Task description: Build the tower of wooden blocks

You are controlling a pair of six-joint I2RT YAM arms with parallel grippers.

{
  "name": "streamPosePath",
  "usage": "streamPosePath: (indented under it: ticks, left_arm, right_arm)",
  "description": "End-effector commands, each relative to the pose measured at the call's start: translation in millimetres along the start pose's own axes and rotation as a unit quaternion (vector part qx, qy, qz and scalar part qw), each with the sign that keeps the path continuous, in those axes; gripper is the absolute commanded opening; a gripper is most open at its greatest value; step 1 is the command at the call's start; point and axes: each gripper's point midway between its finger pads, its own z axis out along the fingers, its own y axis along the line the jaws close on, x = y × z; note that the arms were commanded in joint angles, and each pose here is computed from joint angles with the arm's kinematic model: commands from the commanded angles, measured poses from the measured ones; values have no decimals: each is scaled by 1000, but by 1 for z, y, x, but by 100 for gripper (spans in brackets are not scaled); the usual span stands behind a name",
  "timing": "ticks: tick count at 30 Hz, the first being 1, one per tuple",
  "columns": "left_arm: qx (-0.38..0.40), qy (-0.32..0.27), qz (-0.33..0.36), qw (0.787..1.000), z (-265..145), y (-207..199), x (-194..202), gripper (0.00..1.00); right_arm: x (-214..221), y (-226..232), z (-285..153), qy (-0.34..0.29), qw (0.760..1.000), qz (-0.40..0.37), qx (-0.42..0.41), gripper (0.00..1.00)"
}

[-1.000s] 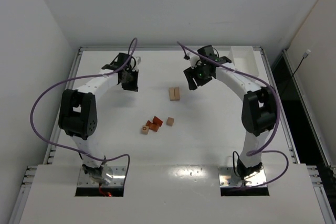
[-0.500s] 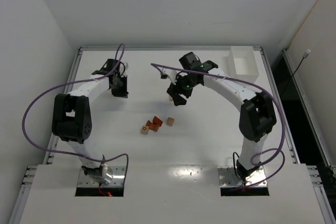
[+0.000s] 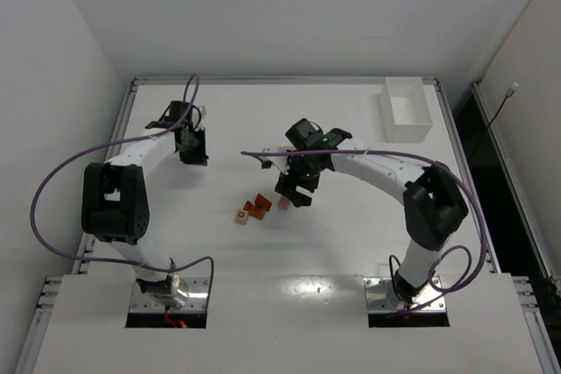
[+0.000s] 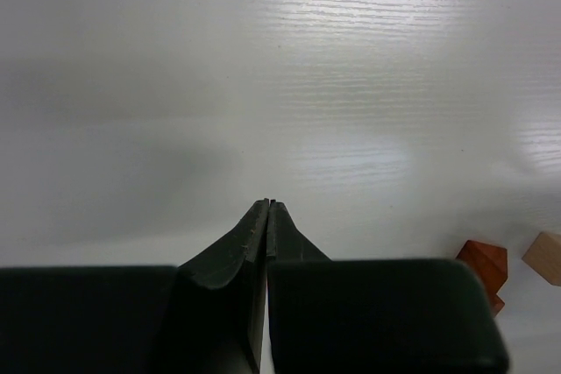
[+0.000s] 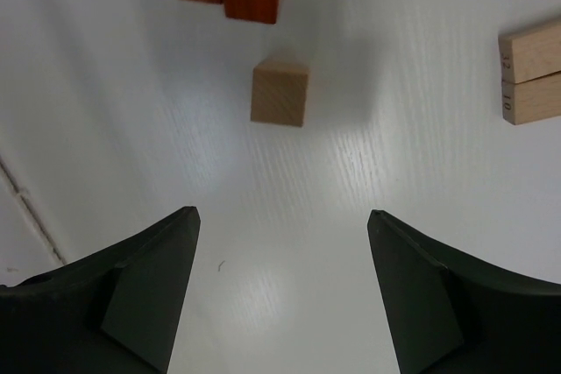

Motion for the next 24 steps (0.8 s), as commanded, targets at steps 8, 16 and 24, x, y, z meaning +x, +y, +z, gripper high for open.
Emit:
streamPosePath:
  ticks: [8,16,24]
  left_arm:
    - [-6,-16,-12,1000,-14,11,-11,0]
    - [-3,-6,-16,1000,-10,16,-9,0]
    - [6,-1,-17,1000,-6,13,-9,0]
  right_arm:
    - [-42,-49,26,-22,990,117,76,75]
    - [-40,-39,35,-16,992,115,53,71]
    - [-42,-2,36,-9,998,51,26,69]
